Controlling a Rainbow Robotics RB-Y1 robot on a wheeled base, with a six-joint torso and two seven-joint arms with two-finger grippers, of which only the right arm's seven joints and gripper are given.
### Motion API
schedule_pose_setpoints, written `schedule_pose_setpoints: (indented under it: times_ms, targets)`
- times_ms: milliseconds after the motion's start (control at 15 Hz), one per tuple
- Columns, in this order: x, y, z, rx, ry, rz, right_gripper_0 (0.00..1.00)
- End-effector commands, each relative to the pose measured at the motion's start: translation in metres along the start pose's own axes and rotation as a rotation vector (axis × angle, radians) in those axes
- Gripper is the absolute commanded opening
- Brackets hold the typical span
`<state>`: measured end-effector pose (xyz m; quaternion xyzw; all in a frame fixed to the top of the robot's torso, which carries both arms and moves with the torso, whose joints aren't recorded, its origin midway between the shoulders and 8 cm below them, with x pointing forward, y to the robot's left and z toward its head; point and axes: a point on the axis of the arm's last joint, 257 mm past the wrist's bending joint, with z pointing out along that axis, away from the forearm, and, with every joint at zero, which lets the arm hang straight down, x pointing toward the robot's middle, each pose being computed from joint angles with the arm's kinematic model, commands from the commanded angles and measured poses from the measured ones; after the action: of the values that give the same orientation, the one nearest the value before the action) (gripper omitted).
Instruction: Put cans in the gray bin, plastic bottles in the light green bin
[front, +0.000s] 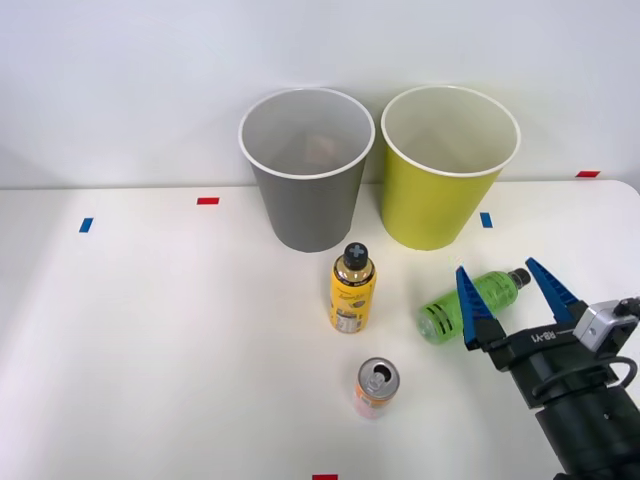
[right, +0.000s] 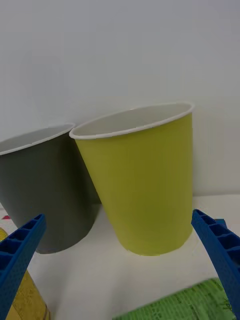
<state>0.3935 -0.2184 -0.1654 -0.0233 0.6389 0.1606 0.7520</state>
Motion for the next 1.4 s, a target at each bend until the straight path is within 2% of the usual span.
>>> schedule_pose_setpoints:
  times_ms: [67, 200, 467, 733, 1133, 1400]
  targets:
    - [0.039, -0.016, -0.003, 0.034, -0.001, 0.031, 1.00]
    - [0.057, -0.022, -0.006, 0.052, -0.019, 0.067, 1.00]
    - [0.062, -0.029, -0.011, 0.050, -0.011, 0.049, 1.00]
    - [0.072, -0.024, -0.020, 0.119, -0.015, 0.086, 1.00]
    - [0.076, -0.024, -0.022, 0.142, -0.010, 0.056, 1.00]
    - [0.089, -0.022, -0.029, 0.133, -0.012, 0.050, 1.00]
